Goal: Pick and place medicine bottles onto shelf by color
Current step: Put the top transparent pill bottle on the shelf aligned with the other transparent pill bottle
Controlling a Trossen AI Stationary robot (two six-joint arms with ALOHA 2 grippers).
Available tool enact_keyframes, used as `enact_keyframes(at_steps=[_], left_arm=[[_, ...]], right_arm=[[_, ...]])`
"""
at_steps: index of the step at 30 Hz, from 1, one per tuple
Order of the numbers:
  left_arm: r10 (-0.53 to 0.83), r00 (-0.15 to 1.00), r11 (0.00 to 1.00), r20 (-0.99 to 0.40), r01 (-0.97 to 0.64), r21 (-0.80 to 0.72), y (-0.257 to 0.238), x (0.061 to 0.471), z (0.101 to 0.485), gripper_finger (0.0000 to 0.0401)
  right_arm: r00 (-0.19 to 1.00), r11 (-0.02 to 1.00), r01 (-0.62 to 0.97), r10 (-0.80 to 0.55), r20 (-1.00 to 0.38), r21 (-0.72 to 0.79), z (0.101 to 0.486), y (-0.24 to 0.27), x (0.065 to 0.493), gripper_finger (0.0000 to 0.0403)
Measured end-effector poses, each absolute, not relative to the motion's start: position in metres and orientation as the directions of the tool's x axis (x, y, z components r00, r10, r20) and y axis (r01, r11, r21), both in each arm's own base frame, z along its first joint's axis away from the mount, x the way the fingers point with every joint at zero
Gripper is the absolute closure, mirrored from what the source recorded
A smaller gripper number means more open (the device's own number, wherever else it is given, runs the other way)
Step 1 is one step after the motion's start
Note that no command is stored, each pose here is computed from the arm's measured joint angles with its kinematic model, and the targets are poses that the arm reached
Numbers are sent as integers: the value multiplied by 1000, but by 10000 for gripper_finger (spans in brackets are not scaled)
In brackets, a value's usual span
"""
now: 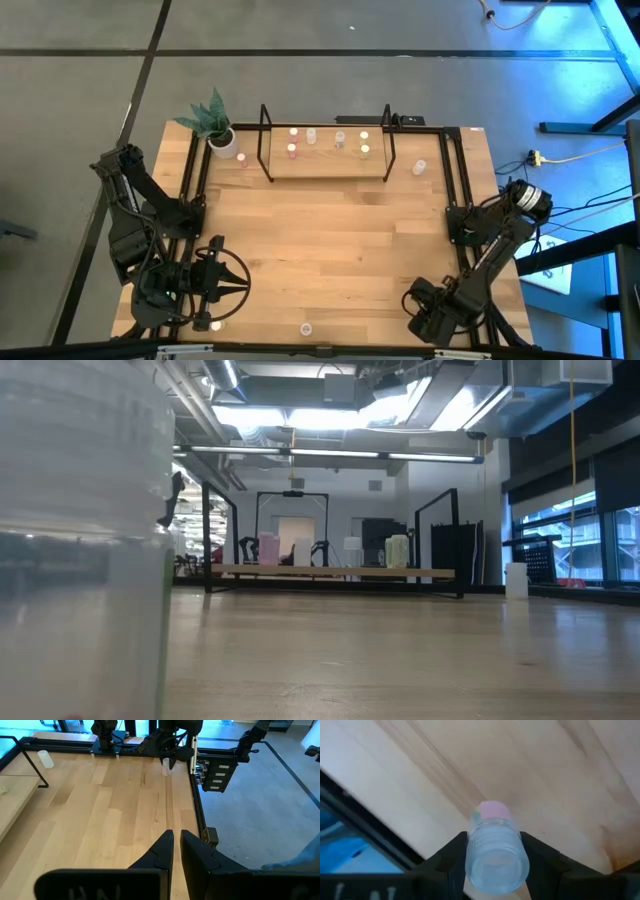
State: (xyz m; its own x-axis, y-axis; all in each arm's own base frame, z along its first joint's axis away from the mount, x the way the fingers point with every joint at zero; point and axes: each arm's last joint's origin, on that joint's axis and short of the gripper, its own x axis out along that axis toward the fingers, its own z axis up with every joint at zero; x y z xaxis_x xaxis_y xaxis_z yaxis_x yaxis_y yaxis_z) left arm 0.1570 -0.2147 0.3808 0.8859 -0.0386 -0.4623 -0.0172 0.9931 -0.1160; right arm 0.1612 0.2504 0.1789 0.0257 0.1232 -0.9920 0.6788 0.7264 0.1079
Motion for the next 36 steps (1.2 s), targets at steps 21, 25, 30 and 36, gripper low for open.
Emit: enact_keyframes(at_steps=[21, 25, 30, 36], left_arm=[[-39, 886, 993, -462, -17, -116, -215, 157, 381, 374], [-39, 886, 993, -462, -17, -116, -215, 157, 381, 374], [-39, 886, 993, -462, -17, -116, -215, 157, 381, 374], [-39, 886, 993, -462, -17, -116, -215, 157, 381, 374]], right_arm=[[246, 749, 617, 109, -963, 242, 269, 197, 263, 243], [311, 775, 578, 80, -947, 255, 281, 184, 277, 243], [350, 792, 556, 53, -935, 252, 288, 171, 288, 243], [354, 814, 531, 41, -934, 236, 289, 163, 293, 243]])
